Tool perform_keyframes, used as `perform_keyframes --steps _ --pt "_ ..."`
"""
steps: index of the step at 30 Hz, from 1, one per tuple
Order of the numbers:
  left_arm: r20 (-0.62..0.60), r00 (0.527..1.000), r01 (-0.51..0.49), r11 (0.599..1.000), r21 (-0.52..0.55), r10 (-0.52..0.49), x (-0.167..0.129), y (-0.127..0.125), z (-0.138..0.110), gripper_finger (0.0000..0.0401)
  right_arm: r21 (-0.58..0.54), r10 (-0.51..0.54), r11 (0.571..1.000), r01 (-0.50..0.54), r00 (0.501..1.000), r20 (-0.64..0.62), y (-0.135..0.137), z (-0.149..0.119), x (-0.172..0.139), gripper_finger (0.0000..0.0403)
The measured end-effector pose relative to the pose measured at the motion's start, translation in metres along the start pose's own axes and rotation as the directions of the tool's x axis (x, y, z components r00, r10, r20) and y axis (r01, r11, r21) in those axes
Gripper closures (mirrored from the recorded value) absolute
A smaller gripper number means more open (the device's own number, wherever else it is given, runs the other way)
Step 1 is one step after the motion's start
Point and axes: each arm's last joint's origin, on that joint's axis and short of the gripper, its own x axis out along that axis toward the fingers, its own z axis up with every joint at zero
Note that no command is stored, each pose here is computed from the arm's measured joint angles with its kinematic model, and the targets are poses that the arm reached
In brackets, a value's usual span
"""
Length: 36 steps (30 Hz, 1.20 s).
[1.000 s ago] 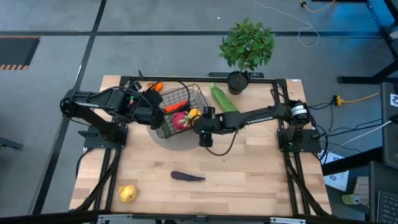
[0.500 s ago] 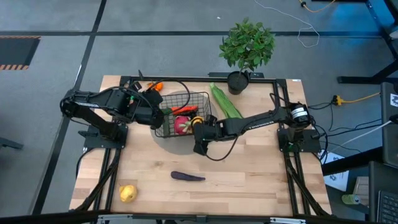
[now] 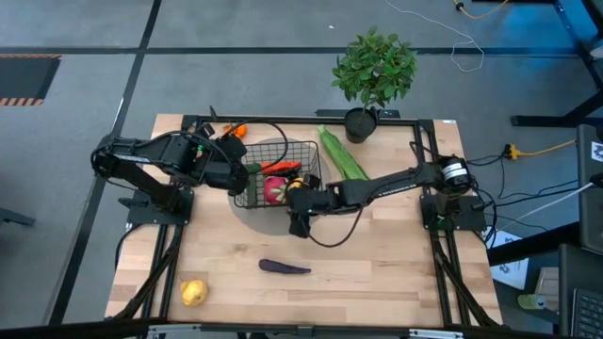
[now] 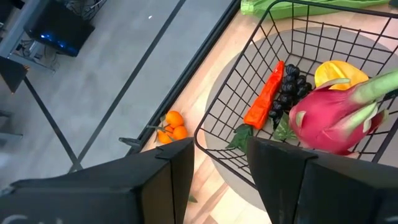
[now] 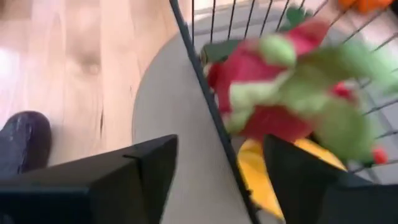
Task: Build produce basket
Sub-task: Adjust the pink dragonfruit in the black wire basket
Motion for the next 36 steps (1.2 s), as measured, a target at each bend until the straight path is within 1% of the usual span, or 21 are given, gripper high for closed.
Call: perform_keyframes --steps 2,6,8,14,18,22,24,26,30,34,36 --pt "0.000 1.000 0.000 1.000 0.000 0.000 0.000 0.000 0.000 0.0264 -0.020 -0.044 0.999 0.044 0.999 0.030 -0.002 0.004 -0.006 0.0181" --pt "0.000 1.000 0.000 1.000 -0.015 0.000 0.000 0.000 0.000 0.0264 -0.037 -0.180 0.983 0.181 0.983 0.033 -0.007 0.004 -0.019 0.0181" --pt "0.000 1.000 0.000 1.000 -0.015 0.000 0.000 0.000 0.000 0.0264 -0.044 -0.211 0.976 0.212 0.977 0.028 -0.008 0.004 -0.021 0.0181" --pt "0.000 1.000 0.000 1.000 -0.015 0.000 0.000 0.000 0.000 0.0264 -0.056 -0.225 0.972 0.228 0.973 0.060 -0.019 0.010 -0.018 0.0181" --pt "0.000 1.000 0.000 1.000 -0.015 0.000 0.000 0.000 0.000 0.0264 -0.029 -0.170 0.985 0.173 0.983 0.075 -0.029 0.016 -0.014 0.0181" --pt "0.000 1.000 0.000 1.000 -0.015 0.000 0.000 0.000 0.000 0.0264 -0.021 -0.160 0.987 0.161 0.986 0.044 -0.038 0.015 -0.011 0.0193" --pt "0.000 1.000 0.000 1.000 -0.015 0.000 0.000 0.000 0.000 0.0264 -0.019 -0.110 0.994 0.110 0.994 0.016 -0.043 0.014 -0.009 0.0209" --pt "0.000 1.000 0.000 1.000 -0.009 0.000 0.000 0.000 0.000 0.0264 -0.028 -0.070 0.997 0.071 0.997 0.018 -0.045 0.014 -0.008 0.0233" --pt "0.000 1.000 0.000 1.000 0.011 0.000 0.000 0.000 0.000 0.0264 -0.075 -0.068 0.995 0.072 0.996 0.054 -0.044 0.018 -0.008 0.0301" --pt "0.000 1.000 0.000 1.000 0.012 0.000 0.000 0.000 0.000 0.0264 -0.125 -0.061 0.990 0.071 0.995 0.078 -0.043 0.020 -0.008 0.0382" --pt "0.000 1.000 0.000 1.000 0.012 0.000 0.000 0.000 0.000 0.0264 -0.147 -0.063 0.986 0.074 0.995 0.079 -0.042 0.020 -0.008 0.0394"
